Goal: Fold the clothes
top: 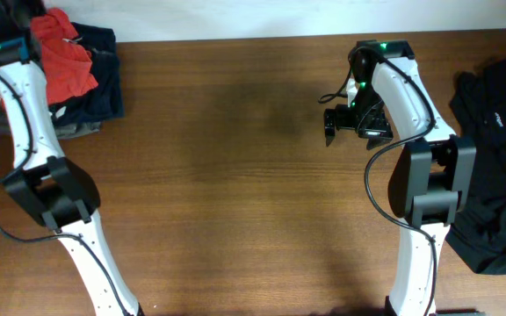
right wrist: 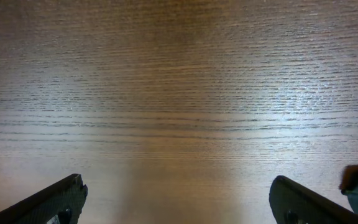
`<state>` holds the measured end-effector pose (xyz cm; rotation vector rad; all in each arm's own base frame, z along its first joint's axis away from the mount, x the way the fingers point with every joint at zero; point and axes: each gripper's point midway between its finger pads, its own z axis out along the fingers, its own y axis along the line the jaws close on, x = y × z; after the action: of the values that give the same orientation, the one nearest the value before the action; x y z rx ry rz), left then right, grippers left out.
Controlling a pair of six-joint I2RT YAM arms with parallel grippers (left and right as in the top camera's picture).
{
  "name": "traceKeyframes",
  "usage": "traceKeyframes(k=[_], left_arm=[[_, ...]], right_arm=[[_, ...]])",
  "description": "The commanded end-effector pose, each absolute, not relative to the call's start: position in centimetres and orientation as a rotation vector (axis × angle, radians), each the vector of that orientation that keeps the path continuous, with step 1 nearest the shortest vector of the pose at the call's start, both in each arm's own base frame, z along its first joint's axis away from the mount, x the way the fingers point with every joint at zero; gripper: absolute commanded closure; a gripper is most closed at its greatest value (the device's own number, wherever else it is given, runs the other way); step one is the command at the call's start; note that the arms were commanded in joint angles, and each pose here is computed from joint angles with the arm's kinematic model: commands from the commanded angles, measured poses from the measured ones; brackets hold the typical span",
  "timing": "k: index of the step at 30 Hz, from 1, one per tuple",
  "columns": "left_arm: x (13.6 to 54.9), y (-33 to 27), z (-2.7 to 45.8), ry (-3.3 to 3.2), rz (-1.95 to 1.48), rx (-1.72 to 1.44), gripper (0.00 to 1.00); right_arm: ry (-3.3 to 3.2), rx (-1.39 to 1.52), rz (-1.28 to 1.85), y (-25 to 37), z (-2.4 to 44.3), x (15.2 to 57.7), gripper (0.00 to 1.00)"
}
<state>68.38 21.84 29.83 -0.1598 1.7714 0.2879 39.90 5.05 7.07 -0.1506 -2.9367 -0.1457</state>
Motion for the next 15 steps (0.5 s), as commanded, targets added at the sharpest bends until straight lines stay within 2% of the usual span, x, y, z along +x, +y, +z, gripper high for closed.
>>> traceKeyframes(k=[1,5,9,11,13,14,15], left_arm=[[69.8,22.7,19.7,1.926,0.254,-0.178,0.91],[70.3,23.0,12.6,2.023,0.234,-0.2,0.81],[69.8,23.0,7.5,2.112,0.217,-0.219,0.65],[69.8,22.6,7.4,2.119,0.21,-0.212,0.53],[70.2,22.2,9.6,2.085,0.214,-0.201,0.45],[70.3,22.0,11.0,2.062,0.216,-0.194,0.37],[70.5,21.8,12.7,2.034,0.219,-0.187,0.23]], right_arm=[[-2.947,-0.152,-0.149,5.4,7.3,40.2,0.01],[-2.939,-0.152,-0.147,5.4,7.3,40.0,0.01],[-2.935,-0.153,-0.146,5.3,7.4,39.9,0.01],[-2.932,-0.153,-0.146,5.3,7.4,39.9,0.01],[-2.932,-0.153,-0.145,5.3,7.4,39.8,0.02],[-2.932,-0.153,-0.145,5.3,7.4,39.9,0.01],[-2.932,-0.153,-0.144,5.3,7.4,39.9,0.01]])
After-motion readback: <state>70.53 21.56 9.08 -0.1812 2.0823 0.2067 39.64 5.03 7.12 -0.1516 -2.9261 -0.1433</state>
